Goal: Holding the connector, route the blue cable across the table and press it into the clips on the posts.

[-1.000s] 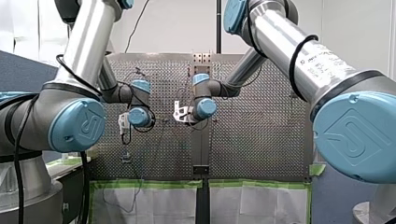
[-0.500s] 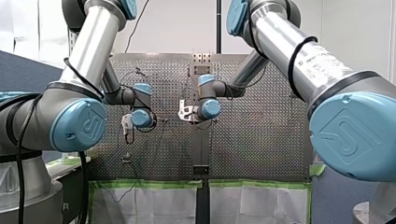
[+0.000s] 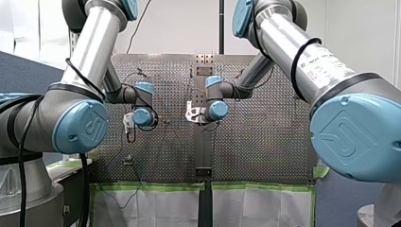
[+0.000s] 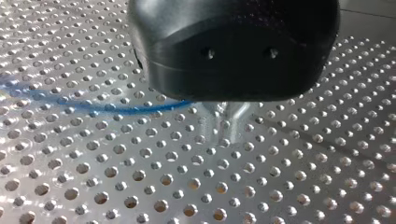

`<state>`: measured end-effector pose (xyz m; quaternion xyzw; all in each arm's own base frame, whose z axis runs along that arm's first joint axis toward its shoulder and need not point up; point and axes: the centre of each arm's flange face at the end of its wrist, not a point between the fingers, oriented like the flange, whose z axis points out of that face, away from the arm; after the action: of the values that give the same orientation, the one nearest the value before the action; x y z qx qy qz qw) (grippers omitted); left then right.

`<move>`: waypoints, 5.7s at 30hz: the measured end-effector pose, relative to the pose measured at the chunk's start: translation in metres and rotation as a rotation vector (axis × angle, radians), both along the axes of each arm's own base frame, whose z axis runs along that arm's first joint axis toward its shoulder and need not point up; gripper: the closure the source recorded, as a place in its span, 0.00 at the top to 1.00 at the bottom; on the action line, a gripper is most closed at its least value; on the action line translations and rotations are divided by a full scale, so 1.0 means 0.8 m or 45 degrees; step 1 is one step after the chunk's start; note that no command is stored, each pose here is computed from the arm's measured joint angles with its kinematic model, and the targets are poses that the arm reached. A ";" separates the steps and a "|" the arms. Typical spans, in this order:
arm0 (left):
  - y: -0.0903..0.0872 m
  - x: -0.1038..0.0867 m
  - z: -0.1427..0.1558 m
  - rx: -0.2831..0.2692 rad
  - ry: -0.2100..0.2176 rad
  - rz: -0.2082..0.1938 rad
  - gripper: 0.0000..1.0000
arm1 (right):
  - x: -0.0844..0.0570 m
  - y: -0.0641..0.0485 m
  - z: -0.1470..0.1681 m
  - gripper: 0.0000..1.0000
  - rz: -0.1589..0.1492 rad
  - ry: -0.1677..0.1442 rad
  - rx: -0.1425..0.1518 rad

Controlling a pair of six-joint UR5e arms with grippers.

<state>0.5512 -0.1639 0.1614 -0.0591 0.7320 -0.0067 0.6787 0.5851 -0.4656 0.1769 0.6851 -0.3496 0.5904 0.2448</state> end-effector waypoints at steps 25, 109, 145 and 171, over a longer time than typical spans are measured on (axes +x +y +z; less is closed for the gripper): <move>-0.018 -0.056 0.019 0.092 0.201 0.003 1.00 | -0.006 -0.009 0.001 0.00 -0.003 -0.008 0.005; -0.205 -0.030 -0.028 -0.066 0.122 -0.148 0.45 | -0.034 0.007 0.028 0.00 -0.007 0.078 0.104; -0.192 -0.062 0.077 -0.105 0.084 -0.061 0.00 | -0.055 0.021 0.162 0.00 -0.026 -0.064 0.059; -0.177 -0.114 0.216 -0.179 -0.103 -0.074 0.00 | -0.093 0.079 0.282 0.00 -0.008 -0.145 -0.006</move>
<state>0.4598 -0.3056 0.3339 -0.0849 0.7031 -0.0800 0.7014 0.5109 -0.4022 0.4023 0.6487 -0.3638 0.6284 0.2281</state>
